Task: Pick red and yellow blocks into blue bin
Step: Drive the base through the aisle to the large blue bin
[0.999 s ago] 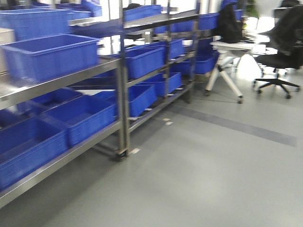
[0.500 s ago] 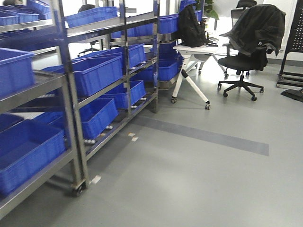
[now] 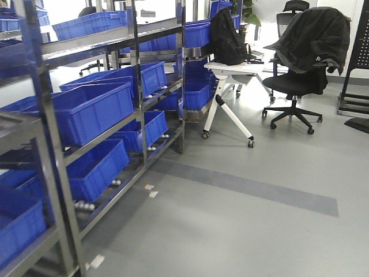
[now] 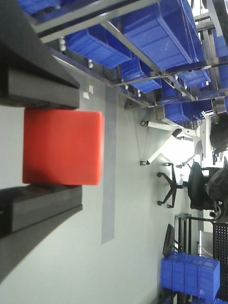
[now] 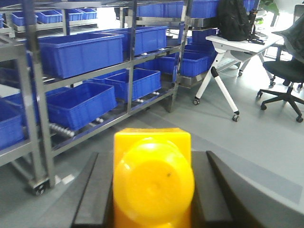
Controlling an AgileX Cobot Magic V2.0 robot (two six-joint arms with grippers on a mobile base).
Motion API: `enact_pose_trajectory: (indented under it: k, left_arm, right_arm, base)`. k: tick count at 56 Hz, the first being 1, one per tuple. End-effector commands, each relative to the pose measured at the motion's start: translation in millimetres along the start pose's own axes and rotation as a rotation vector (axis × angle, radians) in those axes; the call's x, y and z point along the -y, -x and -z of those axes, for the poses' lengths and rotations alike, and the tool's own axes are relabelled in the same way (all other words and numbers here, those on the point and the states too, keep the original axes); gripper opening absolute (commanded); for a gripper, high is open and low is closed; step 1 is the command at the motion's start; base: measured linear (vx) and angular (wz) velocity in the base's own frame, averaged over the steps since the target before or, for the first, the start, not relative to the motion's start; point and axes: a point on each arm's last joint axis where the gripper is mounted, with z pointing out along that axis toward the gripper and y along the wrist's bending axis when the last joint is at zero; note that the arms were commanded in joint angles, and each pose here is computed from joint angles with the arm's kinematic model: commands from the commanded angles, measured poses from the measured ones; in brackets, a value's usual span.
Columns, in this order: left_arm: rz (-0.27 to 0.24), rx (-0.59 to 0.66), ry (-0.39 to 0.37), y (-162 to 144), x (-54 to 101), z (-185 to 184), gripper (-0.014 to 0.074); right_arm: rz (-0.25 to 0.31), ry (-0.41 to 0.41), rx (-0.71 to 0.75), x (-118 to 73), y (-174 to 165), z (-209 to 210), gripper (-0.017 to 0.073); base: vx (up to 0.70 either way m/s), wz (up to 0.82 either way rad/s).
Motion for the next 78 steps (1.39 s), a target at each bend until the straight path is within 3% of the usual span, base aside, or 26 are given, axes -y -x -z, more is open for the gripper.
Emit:
enact_pose_trajectory:
  k: [1, 28, 78]
  left_arm:
    - [0.026, 0.089, 0.028, 13.9, -2.2, 3.0, 0.0002]
    - [0.026, 0.09, 0.028, 14.0, -2.3, 3.0, 0.0002]
    - [0.026, 0.09, 0.028, 14.0, -2.3, 3.0, 0.0002]
  right_arm:
    - [0.019, -0.009, 0.112, 1.6, 17.2, 3.2, -0.001]
    - [0.019, -0.009, 0.112, 1.6, 17.2, 3.2, -0.001]
    - [0.019, -0.009, 0.112, 1.6, 17.2, 3.2, -0.001]
  base:
    - [0.63, -0.03]
    - [0.61, 0.12]
    - [0.43, 0.72]
